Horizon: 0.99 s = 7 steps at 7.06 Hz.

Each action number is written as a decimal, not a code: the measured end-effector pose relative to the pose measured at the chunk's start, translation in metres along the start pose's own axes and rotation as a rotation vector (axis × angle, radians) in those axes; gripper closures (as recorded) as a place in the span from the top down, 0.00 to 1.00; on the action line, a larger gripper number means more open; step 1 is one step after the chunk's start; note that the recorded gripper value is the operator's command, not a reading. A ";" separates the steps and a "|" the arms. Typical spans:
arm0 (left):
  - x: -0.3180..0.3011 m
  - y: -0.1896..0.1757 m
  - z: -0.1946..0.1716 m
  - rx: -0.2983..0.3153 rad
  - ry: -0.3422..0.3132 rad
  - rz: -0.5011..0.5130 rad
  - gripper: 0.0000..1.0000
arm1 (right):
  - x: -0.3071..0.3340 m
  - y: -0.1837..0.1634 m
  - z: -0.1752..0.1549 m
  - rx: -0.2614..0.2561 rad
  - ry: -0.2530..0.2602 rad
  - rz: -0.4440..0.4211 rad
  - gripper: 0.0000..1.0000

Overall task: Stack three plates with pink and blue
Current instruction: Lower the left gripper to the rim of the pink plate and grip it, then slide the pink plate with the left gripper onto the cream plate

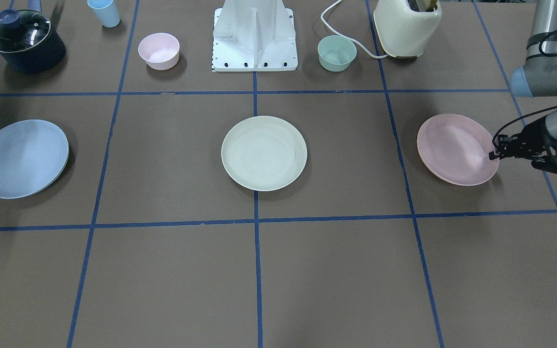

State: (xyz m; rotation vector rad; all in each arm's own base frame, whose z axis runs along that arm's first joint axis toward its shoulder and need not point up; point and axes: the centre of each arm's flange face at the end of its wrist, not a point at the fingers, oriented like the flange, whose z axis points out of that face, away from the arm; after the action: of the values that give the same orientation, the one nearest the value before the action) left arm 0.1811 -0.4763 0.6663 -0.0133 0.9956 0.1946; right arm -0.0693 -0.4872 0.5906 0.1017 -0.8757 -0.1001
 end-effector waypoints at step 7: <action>0.243 -0.054 -0.043 0.004 0.234 -0.064 0.00 | -0.012 0.000 0.012 -0.007 -0.003 -0.042 1.00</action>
State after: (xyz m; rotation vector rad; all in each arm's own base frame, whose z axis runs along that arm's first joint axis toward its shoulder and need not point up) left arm 0.2822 -0.4959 0.4360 -0.0651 1.2272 0.1345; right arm -0.0860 -0.4861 0.5886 0.1136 -0.8765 -0.1428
